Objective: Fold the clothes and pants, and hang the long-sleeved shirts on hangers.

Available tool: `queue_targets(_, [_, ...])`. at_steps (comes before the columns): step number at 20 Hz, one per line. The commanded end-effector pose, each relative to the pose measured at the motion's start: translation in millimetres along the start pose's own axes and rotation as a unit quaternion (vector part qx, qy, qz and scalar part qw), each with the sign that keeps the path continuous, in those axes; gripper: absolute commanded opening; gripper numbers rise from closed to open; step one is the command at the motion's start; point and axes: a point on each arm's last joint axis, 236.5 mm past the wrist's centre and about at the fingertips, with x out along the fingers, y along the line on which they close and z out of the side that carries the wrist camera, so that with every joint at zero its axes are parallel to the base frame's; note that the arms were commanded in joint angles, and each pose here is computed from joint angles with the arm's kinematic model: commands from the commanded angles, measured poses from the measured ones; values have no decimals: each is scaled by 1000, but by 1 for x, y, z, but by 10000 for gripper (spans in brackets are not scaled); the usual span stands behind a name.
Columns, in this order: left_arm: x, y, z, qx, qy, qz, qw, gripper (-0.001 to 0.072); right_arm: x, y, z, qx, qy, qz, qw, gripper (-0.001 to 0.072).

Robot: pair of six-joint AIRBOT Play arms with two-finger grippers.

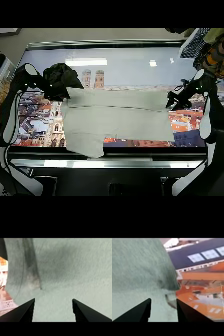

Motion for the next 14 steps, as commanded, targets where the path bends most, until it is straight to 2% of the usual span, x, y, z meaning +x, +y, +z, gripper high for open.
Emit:
queue_targets(1, [-33, 30, -19, 2, 8, 68, 998, 541, -46, 6, 2, -46, -62, 23, 997, 383])
queue_targets(3, [-49, 40, -40, -8, -4, 82, 997, 541, -75, -1, -2, -54, -109, 46, 991, 382])
queue_targets(7, [-36, 54, -111, -50, -68, 81, 993, 541, -75, -3, -47, -36, -104, 118, 987, 382])
queue_targets(11, [-1, 48, -201, -101, -73, 22, 992, 541, -66, 4, -82, -32, -109, 132, 985, 381])
queue_targets(14, [21, 33, -236, -114, -75, -40, 990, 541, -68, 7, -99, -32, -115, 132, 984, 381])
